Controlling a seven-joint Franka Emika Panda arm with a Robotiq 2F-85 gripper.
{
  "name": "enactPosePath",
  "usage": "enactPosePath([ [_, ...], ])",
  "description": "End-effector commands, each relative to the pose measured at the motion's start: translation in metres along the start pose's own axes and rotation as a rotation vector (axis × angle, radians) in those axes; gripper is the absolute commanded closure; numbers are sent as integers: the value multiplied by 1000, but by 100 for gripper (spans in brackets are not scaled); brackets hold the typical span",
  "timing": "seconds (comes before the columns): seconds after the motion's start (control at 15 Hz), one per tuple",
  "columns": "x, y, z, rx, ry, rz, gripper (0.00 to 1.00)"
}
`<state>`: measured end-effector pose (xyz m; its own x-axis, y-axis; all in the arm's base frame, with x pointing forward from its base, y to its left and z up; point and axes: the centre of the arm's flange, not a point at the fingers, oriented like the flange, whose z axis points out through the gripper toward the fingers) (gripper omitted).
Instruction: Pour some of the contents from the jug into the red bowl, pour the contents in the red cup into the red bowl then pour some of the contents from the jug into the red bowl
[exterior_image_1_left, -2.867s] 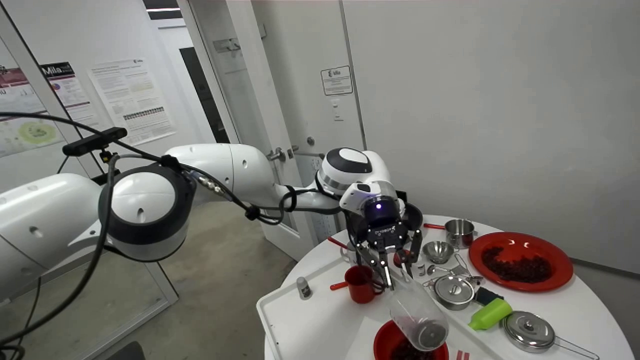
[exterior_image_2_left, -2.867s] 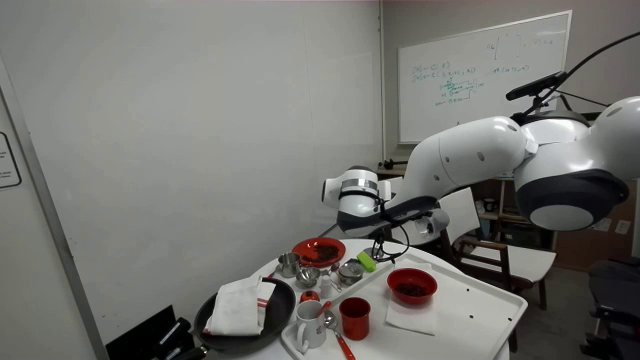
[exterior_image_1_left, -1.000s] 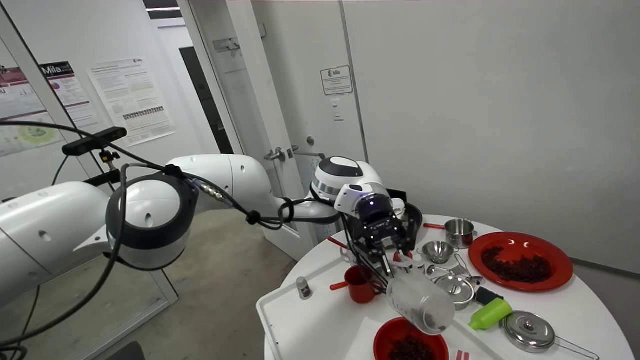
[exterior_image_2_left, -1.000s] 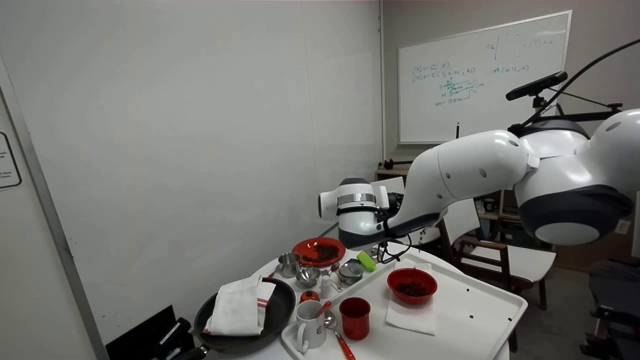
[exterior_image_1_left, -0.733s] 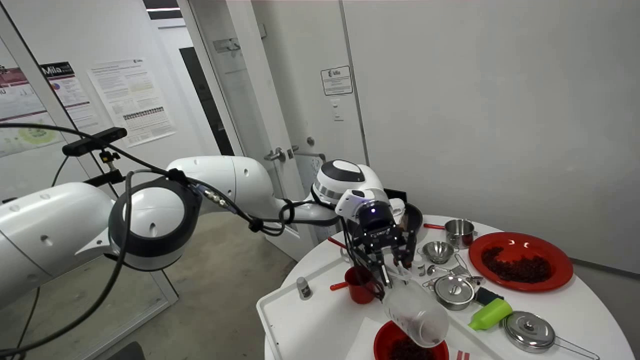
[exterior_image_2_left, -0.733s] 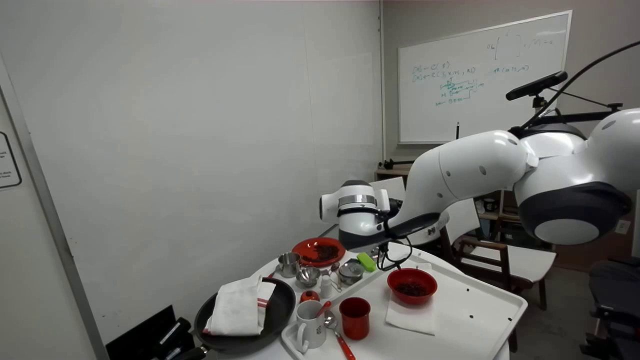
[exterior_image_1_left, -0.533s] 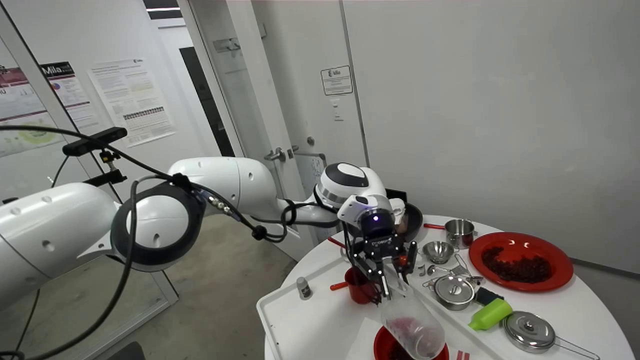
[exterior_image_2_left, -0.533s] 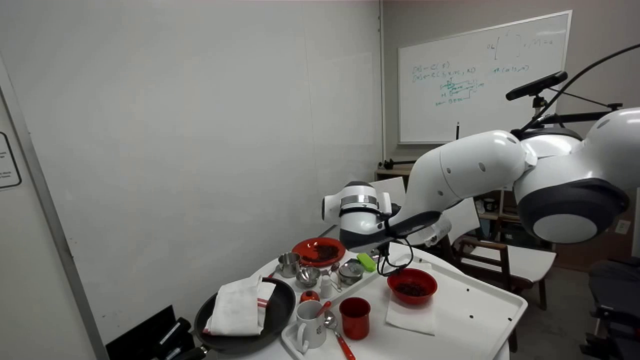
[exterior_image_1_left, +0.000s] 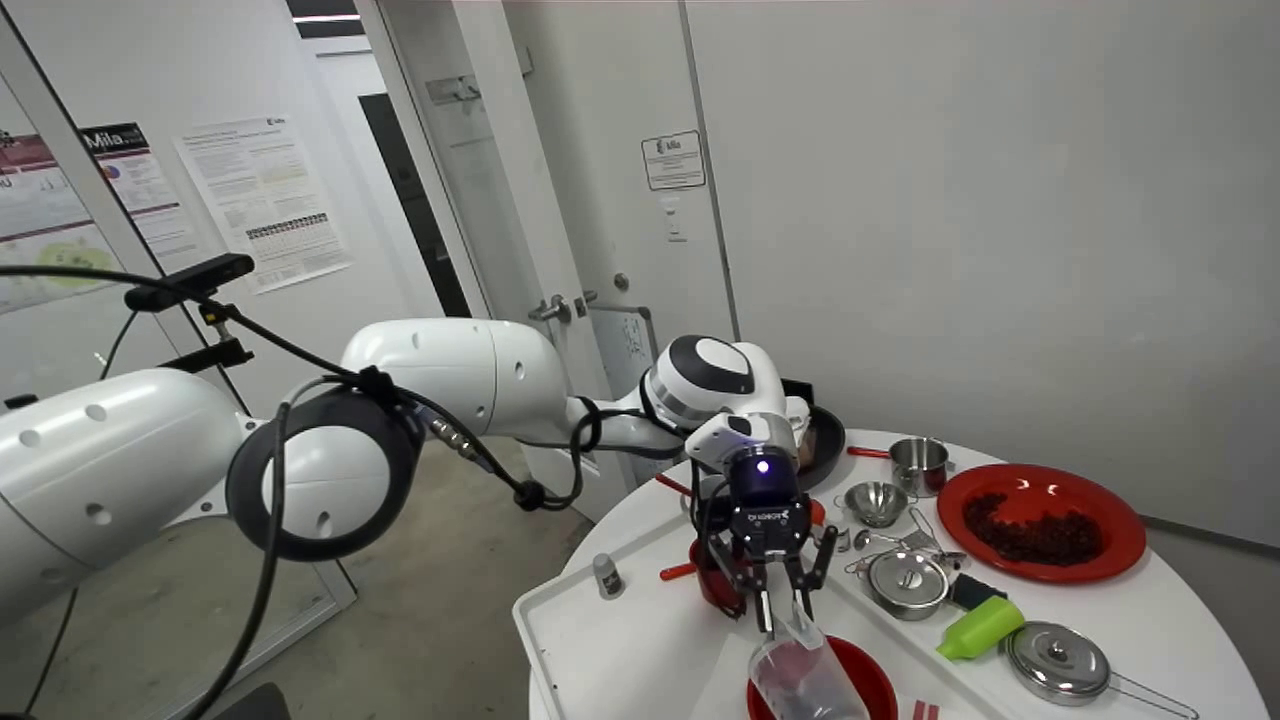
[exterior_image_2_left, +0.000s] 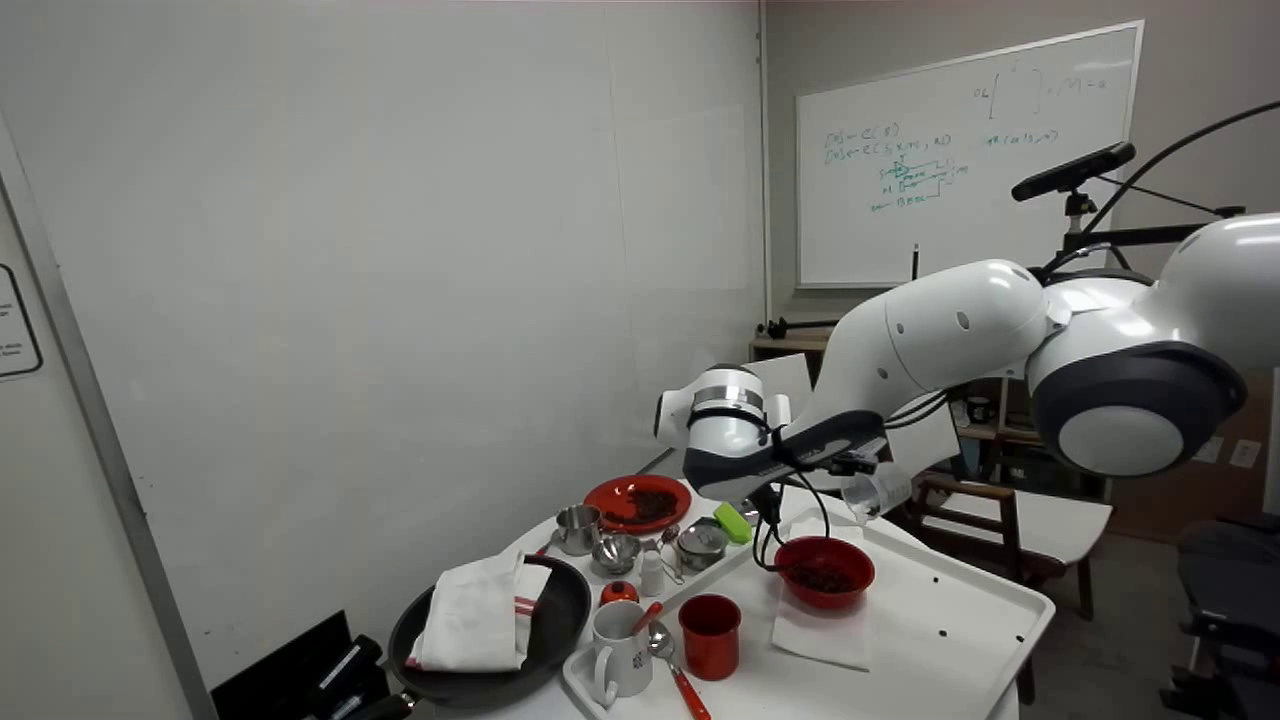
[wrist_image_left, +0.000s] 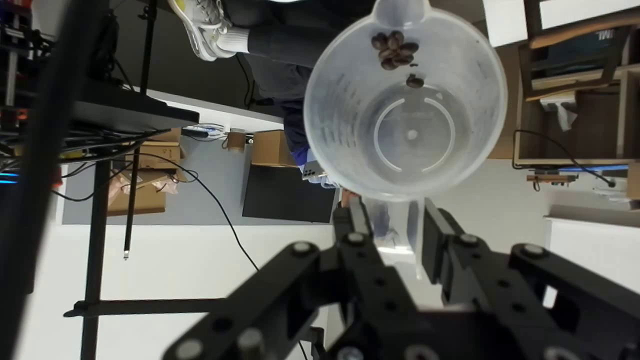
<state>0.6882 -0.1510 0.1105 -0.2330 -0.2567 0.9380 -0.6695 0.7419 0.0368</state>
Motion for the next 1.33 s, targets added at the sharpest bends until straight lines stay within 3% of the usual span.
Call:
enactPosePath([
  [0.0,-5,-21,-28,8,-150,-91,89],
  [0.27,12,-19,-43,62,-267,-167,90],
  [0.8,60,-11,-80,232,-475,-472,90],
  [1.27,54,-11,-100,364,-627,-744,90],
])
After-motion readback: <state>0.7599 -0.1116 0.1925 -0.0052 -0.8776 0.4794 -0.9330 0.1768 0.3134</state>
